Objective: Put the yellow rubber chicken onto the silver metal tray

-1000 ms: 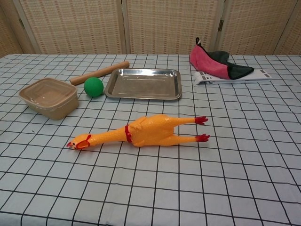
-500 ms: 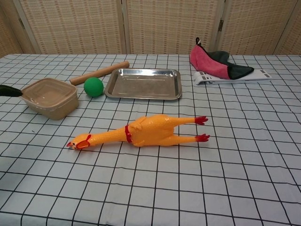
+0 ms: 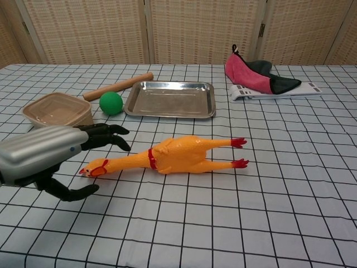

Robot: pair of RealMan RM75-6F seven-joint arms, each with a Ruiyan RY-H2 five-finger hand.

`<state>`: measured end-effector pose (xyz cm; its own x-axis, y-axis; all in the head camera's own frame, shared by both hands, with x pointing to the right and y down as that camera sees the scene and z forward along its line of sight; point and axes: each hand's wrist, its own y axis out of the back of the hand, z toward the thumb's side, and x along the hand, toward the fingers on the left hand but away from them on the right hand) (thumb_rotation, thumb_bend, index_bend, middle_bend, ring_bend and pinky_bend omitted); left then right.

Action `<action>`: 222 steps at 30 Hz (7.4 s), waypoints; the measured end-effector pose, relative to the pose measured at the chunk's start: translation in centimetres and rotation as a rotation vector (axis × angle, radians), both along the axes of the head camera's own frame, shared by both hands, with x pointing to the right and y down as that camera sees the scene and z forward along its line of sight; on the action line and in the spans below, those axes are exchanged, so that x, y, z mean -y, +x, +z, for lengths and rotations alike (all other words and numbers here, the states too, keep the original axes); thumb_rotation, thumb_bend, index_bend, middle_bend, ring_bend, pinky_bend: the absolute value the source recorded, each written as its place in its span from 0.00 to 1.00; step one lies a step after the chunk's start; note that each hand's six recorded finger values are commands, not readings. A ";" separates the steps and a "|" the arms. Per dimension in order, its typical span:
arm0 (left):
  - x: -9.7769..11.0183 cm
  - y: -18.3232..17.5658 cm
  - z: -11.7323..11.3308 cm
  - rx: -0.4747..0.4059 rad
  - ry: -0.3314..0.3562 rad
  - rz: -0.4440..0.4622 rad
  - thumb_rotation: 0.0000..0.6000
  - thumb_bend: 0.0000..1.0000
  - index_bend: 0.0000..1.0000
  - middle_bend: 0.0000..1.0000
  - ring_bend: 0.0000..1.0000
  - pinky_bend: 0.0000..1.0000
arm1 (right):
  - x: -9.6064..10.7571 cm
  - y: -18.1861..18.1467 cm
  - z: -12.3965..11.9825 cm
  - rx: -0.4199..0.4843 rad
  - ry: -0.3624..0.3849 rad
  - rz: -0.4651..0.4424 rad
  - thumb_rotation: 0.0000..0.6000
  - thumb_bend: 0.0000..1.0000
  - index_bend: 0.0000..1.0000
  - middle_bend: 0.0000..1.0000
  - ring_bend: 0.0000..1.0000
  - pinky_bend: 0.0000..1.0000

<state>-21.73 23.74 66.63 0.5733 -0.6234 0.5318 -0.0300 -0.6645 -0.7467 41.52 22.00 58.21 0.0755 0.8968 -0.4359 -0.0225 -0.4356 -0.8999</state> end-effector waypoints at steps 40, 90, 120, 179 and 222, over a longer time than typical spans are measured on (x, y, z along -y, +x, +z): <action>4.3 4.0 7.9 0.085 0.059 -0.048 1.00 0.57 0.70 0.35 0.18 0.10 | -0.1 0.5 0.6 -0.002 -0.061 0.016 1.00 0.11 0.00 0.00 0.00 0.00; 5.2 1.8 1.0 -0.223 -0.029 -0.280 1.00 0.74 0.83 0.58 0.32 0.10 | 6.4 -24.0 2.4 0.618 -0.631 -0.253 1.00 0.11 0.00 0.00 0.00 0.00; 4.9 2.1 -1.5 -0.259 0.012 -0.250 1.00 0.74 0.83 0.58 0.32 0.09 | 6.9 -29.3 4.5 0.707 -0.478 -0.229 1.00 0.32 1.00 0.80 0.90 1.00; 5.9 1.5 -1.8 -0.238 0.034 -0.255 1.00 0.72 0.84 0.58 0.33 0.10 | 6.7 -29.3 3.3 0.864 -0.517 -0.166 1.00 0.36 0.57 0.59 0.60 0.87; 20.5 1.6 3.3 -0.337 -0.223 -0.611 1.00 0.73 0.84 0.60 0.34 0.10 | 11.6 -13.8 1.5 0.742 -0.499 -0.029 1.00 0.04 0.00 0.00 0.00 0.00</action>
